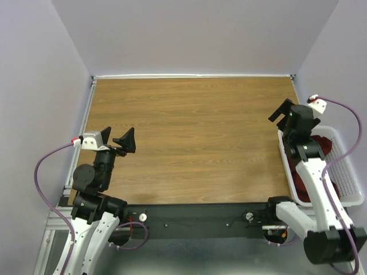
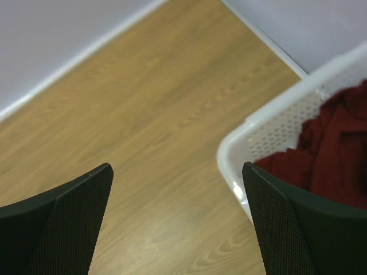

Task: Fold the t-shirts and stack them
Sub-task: Grab the tshirt from the pile

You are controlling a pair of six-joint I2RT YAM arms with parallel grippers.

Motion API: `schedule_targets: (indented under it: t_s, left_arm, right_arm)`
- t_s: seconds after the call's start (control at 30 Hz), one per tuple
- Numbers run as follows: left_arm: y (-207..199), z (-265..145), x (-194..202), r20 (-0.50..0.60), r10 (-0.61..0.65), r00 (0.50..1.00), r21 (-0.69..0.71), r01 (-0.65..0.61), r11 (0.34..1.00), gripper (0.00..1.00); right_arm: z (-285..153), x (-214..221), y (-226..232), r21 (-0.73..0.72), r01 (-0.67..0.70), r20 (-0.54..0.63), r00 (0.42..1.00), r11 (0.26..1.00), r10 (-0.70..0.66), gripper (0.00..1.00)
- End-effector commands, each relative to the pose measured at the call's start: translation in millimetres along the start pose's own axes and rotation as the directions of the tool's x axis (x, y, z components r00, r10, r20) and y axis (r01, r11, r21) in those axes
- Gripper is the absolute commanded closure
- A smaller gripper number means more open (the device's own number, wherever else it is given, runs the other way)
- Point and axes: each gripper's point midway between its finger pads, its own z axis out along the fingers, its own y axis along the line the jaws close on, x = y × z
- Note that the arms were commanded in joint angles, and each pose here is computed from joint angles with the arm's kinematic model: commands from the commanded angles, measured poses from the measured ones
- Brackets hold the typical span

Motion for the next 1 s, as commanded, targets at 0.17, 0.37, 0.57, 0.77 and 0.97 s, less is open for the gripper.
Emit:
schedule_targets:
  t_s: [0.17, 0.37, 0.57, 0.77, 0.97]
  left_arm:
    - [-14, -10, -17, 0.077, -0.030, 0.997, 0.069, 0.025, 0.997, 0.01]
    - [-16, -13, -20, 0.093, -0.039, 0.995, 0.082, 0.032, 0.996, 0.01]
    - [-18, -13, -21, 0.095, -0.040, 0.995, 0.091, 0.032, 0.995, 0.01]
    - [-19, -12, -18, 0.084, -0.035, 0.996, 0.093, 0.027, 0.995, 0.01]
    - [-19, -10, -15, 0.072, -0.035, 0.997, 0.093, 0.028, 0.995, 0.01]
  right_arm:
    - [50, 25, -89, 0.532, 0.078, -0.078, 0.996, 0.843, -0.043, 0.00]
    - [59, 45, -146, 0.668, 0.017, -0.096, 0.993, 0.744, 0.063, 0.00]
    - [60, 78, -193, 0.748, -0.040, -0.130, 0.970, 0.662, 0.206, 0.00]
    - [70, 142, -217, 0.777, -0.031, -0.248, 0.903, 0.629, 0.351, 0.00]
    - [69, 167, -217, 0.752, 0.016, -0.330, 0.875, 0.659, 0.355, 0.30]
